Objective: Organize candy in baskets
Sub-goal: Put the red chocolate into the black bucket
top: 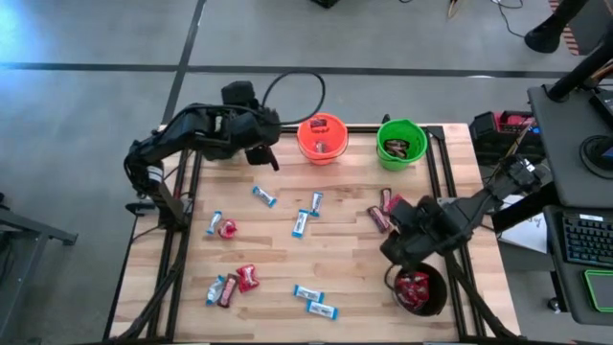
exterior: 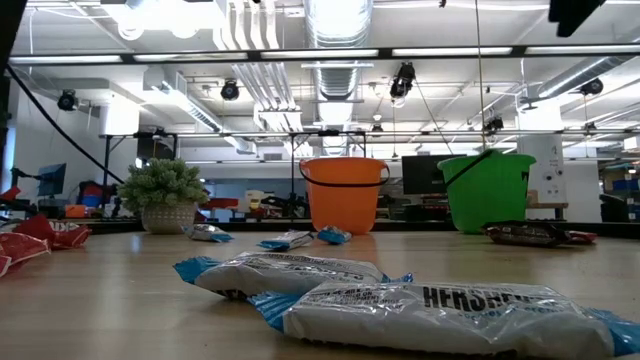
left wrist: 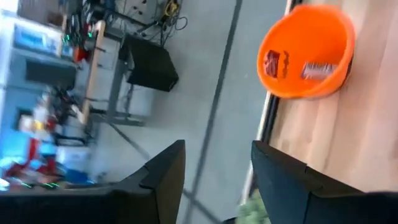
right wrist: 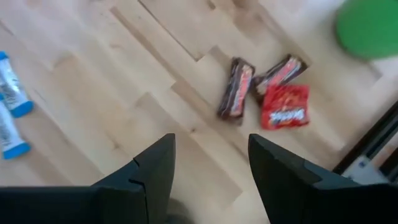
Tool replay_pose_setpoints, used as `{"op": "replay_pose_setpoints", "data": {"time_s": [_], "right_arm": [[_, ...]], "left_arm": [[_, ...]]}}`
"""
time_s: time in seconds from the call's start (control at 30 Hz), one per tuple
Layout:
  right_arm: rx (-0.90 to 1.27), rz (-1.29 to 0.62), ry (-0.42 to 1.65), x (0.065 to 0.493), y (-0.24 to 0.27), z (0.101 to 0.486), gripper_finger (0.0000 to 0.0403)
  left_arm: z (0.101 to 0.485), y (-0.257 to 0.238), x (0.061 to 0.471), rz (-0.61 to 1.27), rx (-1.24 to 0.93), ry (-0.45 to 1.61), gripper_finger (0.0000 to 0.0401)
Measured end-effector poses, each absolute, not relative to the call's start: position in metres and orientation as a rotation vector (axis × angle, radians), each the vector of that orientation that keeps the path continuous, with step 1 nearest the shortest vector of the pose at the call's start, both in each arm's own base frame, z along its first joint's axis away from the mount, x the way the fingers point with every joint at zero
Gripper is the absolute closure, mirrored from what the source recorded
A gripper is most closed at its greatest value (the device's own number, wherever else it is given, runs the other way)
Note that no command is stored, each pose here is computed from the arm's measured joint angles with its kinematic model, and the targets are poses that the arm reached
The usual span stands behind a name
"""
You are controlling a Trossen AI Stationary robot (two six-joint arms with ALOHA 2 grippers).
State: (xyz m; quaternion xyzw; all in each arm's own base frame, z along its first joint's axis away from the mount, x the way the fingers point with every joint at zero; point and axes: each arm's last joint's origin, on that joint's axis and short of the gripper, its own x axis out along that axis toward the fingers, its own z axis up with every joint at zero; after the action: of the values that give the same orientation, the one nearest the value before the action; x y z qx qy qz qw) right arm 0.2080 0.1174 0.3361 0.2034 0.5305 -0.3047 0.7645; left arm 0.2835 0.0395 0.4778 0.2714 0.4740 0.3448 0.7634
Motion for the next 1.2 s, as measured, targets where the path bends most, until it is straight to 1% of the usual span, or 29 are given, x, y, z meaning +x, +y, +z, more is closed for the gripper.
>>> {"op": "replay_pose_setpoints", "data": {"time_s": [0.13, 0.37, 0.6, 0.77, 0.97, 1.2], "right_arm": [[0.375, -0.636, 1.178, 0.214, 0.107, 0.336, 0.0211], [0.287, -0.600, 1.215, 0.220, 0.092, 0.336, 0.0211], [0.218, -0.565, 1.241, 0.223, 0.084, 0.337, 0.0211], [0.168, -0.546, 1.245, 0.224, 0.081, 0.337, 0.0211], [0.135, -0.524, 1.255, 0.224, 0.080, 0.337, 0.0211], [0.097, -0.496, 1.264, 0.224, 0.080, 0.337, 0.0211]], "left_arm": [[0.482, 0.036, 0.277, 0.716, 0.403, 0.954, 0.0234], [0.484, 0.029, 0.272, 0.547, 0.098, 0.895, 0.0234], [0.486, 0.014, 0.267, 0.373, -0.095, 0.877, 0.0234], [0.492, -0.001, 0.258, 0.285, -0.255, 0.854, 0.0234], [0.497, -0.019, 0.248, 0.242, -0.399, 0.835, 0.0234], [0.498, -0.041, 0.243, 0.252, -0.568, 0.833, 0.0234]]}}
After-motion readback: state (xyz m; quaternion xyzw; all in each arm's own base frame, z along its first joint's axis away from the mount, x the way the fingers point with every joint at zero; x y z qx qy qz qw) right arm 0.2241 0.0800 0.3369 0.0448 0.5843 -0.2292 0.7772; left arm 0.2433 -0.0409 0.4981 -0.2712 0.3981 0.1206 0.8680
